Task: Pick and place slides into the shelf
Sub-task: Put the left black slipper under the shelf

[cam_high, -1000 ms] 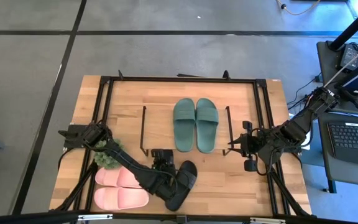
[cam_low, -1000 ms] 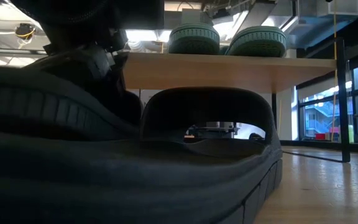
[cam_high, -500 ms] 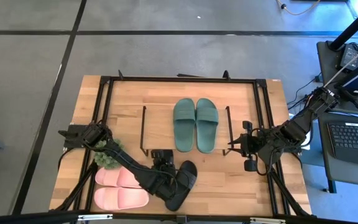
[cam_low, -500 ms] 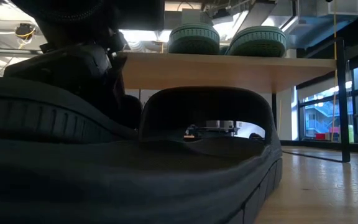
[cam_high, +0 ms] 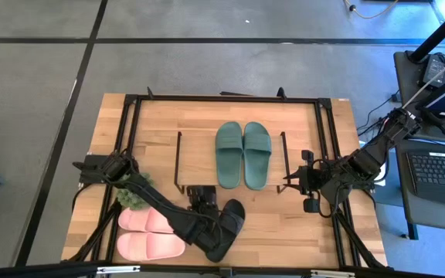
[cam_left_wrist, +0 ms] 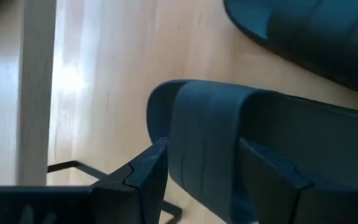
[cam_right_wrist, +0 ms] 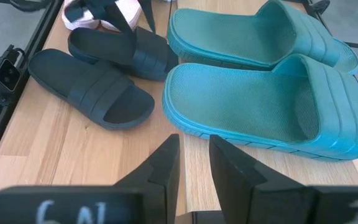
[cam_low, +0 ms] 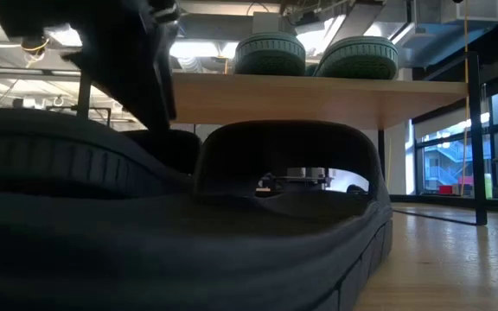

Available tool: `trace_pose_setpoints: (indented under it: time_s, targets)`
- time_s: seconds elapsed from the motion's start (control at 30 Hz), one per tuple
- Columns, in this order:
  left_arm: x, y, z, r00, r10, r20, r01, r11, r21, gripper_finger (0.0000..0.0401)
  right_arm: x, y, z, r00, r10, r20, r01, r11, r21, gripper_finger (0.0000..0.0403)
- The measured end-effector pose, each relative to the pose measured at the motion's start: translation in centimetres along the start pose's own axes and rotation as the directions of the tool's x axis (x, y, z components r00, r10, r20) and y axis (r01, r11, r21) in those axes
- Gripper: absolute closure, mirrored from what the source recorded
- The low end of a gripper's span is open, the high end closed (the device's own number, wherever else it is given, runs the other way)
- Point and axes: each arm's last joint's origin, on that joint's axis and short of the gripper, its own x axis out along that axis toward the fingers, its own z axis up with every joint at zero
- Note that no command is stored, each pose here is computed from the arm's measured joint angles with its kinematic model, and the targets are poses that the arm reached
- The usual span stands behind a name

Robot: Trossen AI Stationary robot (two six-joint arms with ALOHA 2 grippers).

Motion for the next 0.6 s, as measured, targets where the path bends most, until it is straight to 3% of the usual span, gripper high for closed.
trace_pose_setpoints:
  time_s: [0.23,0.37,0.47,0.6]
  targets:
    - [-2.7,-0.1,0.5,0.995,-0.094,-0.025,0.093,0.995,-0.021,0.0217,0.0,0.0,0.0,1.000,0.000,0.000,0.000,1.000,0.000,0.0314]
    - [-4.1,-0.7,0.4,0.975,-0.212,-0.066,0.210,0.977,-0.030,0.0217,0.0,0.0,0.0,1.000,0.000,0.000,0.000,1.000,0.000,0.0314]
    - [-4.9,-1.8,0.2,0.937,-0.339,-0.087,0.337,0.941,-0.034,0.0217,0.0,0.0,0.0,1.000,0.000,0.000,0.000,1.000,0.000,0.0314]
    - [-6.0,-3.3,-0.3,0.850,-0.508,-0.142,0.510,0.860,-0.019,0.0217,0.0,0.0,0.0,1.000,0.000,0.000,0.000,1.000,0.000,0.0314]
